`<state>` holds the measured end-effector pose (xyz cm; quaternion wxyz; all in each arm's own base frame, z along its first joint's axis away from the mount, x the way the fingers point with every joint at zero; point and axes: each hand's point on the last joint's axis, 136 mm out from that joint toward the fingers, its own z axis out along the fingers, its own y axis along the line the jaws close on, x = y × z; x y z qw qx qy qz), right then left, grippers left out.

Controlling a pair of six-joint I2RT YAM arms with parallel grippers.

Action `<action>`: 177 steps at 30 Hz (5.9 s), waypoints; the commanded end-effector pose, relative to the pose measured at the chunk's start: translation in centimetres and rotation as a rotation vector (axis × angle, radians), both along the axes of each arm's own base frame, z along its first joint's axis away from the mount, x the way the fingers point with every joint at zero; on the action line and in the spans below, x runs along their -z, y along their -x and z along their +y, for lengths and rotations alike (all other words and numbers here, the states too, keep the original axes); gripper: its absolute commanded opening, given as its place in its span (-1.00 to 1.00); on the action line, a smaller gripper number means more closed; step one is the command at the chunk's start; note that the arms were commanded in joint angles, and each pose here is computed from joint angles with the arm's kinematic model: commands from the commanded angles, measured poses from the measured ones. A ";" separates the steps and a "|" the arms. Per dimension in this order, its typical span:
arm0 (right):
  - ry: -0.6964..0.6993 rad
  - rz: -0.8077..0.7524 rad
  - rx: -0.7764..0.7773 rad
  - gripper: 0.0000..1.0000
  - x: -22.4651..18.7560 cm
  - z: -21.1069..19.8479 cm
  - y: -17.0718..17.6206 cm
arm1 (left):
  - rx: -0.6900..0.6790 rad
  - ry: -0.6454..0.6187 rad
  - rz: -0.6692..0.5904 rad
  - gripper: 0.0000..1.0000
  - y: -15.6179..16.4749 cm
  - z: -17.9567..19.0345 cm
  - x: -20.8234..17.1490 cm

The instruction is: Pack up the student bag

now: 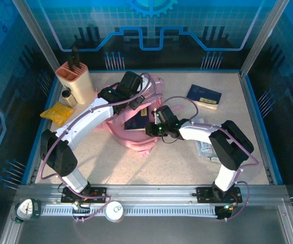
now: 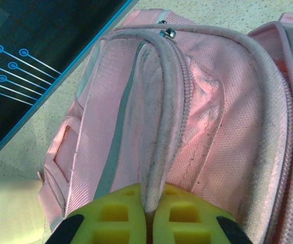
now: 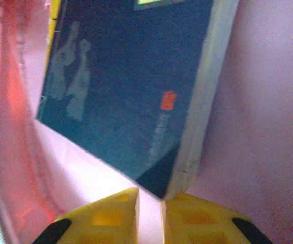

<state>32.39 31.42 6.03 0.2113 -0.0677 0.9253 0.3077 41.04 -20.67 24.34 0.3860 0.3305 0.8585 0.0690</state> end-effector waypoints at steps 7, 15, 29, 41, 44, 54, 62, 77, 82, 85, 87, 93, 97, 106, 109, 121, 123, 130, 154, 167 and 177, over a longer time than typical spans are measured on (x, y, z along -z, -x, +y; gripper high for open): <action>0.001 -0.173 0.042 -0.72 -2.5 2.8 -6.1 | -0.007 0.147 -0.140 -1.00 0.0 -0.5 -5.4; 0.020 -0.183 0.023 -0.45 -3.3 0.1 -2.0 | -0.012 0.152 -0.122 -1.00 0.4 -0.3 -4.1; 0.136 -0.191 0.248 -0.18 -7.4 -13.6 1.1 | -0.007 0.255 0.099 -0.96 4.2 -2.1 5.3; 0.084 -0.162 0.577 -0.10 -8.4 -23.5 -7.5 | -0.041 0.484 0.263 0.27 9.2 -6.3 7.4; 0.064 -0.134 0.623 -0.10 -7.7 -25.2 -9.7 | -0.149 0.619 0.294 0.35 9.5 -7.1 7.3; 0.038 -0.025 0.753 -0.10 -5.3 -30.7 -17.0 | -0.297 0.941 0.416 0.54 9.7 -10.7 6.6; 0.038 0.093 0.813 -0.06 -2.1 -32.9 -21.0 | -0.356 0.965 0.437 0.57 8.8 -11.6 6.9; -0.002 0.228 0.831 -0.02 2.5 -31.0 -17.0 | -0.408 0.981 0.463 0.60 9.3 -11.1 8.3; -0.003 0.234 0.811 -0.04 3.0 -29.1 -15.0 | -0.406 0.992 0.470 0.61 10.3 -10.8 8.5; -0.034 0.235 0.803 -0.07 3.2 -26.7 -14.2 | -0.418 1.005 0.465 0.61 10.7 -10.4 8.6; -0.057 0.201 0.793 -0.07 2.7 -24.4 -13.9 | -0.411 1.010 0.462 0.61 11.0 -10.2 8.5; -0.133 0.085 0.692 -0.05 -1.4 -17.6 -16.2 | -0.407 1.017 0.448 0.61 11.7 -9.5 7.7; -0.107 0.063 0.634 -0.02 -3.0 -16.4 -14.6 | -0.391 1.030 0.427 0.61 12.3 -8.9 6.6; 0.351 0.014 0.500 0.27 -4.1 -23.7 -9.3 | -0.349 1.026 0.452 0.61 12.7 -9.7 6.4; 0.464 0.034 0.411 0.35 -4.0 -24.2 -8.7 | -0.357 1.033 0.444 0.60 12.3 -9.9 6.6; 0.442 0.143 0.271 0.51 0.0 -22.3 -11.4 | -0.372 1.043 0.456 0.59 12.2 -10.2 7.3; 0.427 0.154 0.293 0.51 0.6 -22.5 -11.5 | -0.384 1.035 0.450 0.59 12.2 -9.9 7.6; 0.323 0.205 0.320 0.54 2.8 -22.5 -9.8 | -0.403 1.018 0.444 0.60 12.4 -9.4 8.2; 0.119 0.154 0.524 0.28 -0.3 -23.2 -7.1 | -0.375 1.128 0.535 0.36 12.1 -13.9 7.5; 0.114 0.268 0.529 -0.10 4.3 -24.3 -2.3 | -0.404 1.117 0.603 0.08 11.6 -19.2 10.5; 0.025 0.284 0.571 -0.06 1.5 -24.0 0.2 | -0.443 0.913 0.564 0.05 6.2 -20.3 13.0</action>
